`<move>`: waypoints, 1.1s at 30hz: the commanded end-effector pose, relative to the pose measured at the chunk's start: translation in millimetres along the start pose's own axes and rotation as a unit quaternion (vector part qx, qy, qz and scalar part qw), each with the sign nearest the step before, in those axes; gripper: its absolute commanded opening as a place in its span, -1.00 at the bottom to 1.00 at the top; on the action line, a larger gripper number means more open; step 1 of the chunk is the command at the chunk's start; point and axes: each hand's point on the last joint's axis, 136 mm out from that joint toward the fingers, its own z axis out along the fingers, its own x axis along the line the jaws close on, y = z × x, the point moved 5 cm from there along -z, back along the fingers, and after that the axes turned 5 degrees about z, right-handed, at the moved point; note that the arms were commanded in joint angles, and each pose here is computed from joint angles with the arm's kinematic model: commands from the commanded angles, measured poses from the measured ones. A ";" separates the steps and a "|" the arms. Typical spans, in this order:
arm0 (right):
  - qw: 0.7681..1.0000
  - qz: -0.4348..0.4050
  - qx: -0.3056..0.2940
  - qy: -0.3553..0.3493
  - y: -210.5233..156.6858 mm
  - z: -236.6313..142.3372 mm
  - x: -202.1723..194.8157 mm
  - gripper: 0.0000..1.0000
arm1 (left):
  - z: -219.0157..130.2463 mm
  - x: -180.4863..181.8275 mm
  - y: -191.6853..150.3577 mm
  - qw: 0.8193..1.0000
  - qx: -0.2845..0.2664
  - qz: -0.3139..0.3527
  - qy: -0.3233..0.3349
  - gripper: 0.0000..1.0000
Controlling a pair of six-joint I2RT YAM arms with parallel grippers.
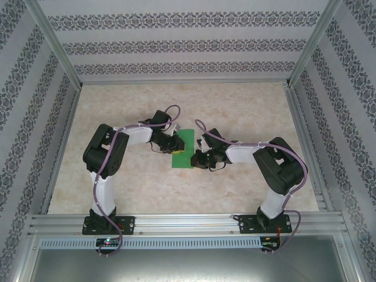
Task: Fold a paper plane with a square sheet of paper (pick it up from the middle)
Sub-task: Fold the triangle a second time at the center of the table.
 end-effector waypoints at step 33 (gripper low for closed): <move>0.998 0.009 0.003 0.068 43.9 -10.1 37.6 -0.76 | -1.1 35.8 -14.4 0.999 0.019 -0.015 0.036 -0.52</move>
